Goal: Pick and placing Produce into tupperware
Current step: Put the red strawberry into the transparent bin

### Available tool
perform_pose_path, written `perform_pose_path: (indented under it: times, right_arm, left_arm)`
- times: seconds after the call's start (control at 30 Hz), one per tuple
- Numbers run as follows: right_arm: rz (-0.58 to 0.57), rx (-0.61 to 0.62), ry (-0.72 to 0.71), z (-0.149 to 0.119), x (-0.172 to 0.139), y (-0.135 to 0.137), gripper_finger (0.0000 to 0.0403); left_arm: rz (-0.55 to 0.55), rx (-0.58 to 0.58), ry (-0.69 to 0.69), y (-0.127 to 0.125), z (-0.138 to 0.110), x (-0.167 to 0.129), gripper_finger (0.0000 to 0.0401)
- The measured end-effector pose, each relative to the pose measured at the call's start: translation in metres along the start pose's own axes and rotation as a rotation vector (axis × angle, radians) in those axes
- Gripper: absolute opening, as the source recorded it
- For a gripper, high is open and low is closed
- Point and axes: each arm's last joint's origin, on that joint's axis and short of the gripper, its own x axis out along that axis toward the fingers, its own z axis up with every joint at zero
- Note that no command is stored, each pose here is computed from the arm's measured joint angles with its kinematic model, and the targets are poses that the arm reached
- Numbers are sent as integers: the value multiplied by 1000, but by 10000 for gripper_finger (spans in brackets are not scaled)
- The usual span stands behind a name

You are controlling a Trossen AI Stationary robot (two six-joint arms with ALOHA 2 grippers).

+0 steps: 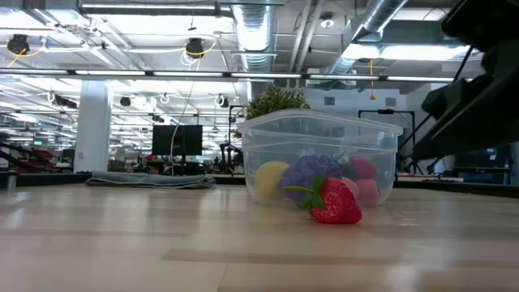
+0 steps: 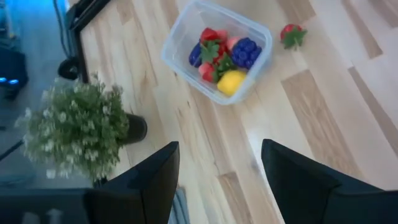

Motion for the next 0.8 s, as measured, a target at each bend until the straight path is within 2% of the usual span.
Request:
perform_pose_path:
  times: [0.23,0.43,0.63,0.8]
  right_arm:
    - [-37,-37,23,-6,25,4,132]
    - [12,-22,76,-6,40,6,133]
    - [10,-5,73,0,42,2,146]
    - [-9,10,70,3,46,-4,161]
  left_arm:
    - [67,-88,-75,-36,-36,-31,221]
    - [156,-164,-193,-66,-76,-51,221]
    - [201,-225,-315,-89,-108,-58,221]
    - [232,-241,-366,-103,-123,-53,221]
